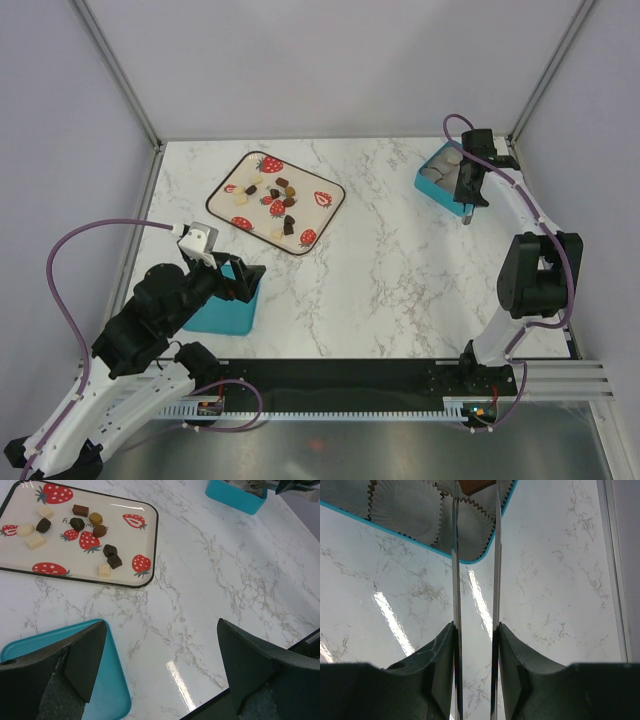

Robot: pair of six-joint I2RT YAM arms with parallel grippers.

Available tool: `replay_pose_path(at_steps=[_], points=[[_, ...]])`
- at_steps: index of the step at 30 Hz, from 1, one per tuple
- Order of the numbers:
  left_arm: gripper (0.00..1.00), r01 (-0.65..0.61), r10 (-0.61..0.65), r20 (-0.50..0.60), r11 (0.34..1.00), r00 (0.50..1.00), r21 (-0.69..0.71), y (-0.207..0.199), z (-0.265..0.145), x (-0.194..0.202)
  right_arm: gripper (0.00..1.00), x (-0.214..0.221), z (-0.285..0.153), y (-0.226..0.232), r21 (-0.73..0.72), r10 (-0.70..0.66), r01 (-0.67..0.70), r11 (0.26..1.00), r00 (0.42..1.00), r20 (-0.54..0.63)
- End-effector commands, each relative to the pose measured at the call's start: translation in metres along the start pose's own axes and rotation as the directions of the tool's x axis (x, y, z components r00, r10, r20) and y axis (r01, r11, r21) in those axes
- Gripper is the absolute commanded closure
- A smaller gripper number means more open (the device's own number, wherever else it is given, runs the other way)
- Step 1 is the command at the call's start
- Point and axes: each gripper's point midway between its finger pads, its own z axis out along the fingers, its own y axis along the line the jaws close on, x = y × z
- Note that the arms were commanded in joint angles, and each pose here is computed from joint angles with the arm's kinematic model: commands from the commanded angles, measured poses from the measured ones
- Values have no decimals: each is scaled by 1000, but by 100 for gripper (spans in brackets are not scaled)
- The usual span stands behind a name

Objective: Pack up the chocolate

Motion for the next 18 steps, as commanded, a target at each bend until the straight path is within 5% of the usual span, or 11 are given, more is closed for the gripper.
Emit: replay_pose_path(at_steps=[1, 18], points=[[0, -38, 38, 14, 999, 999, 9, -1, 4, -3, 57, -25, -6, 0, -1, 30, -30, 1000, 997, 67], [0, -40, 40, 17, 999, 999, 9, -1, 3, -3, 52, -28, 1, -10, 21, 42, -44, 999, 997, 64]])
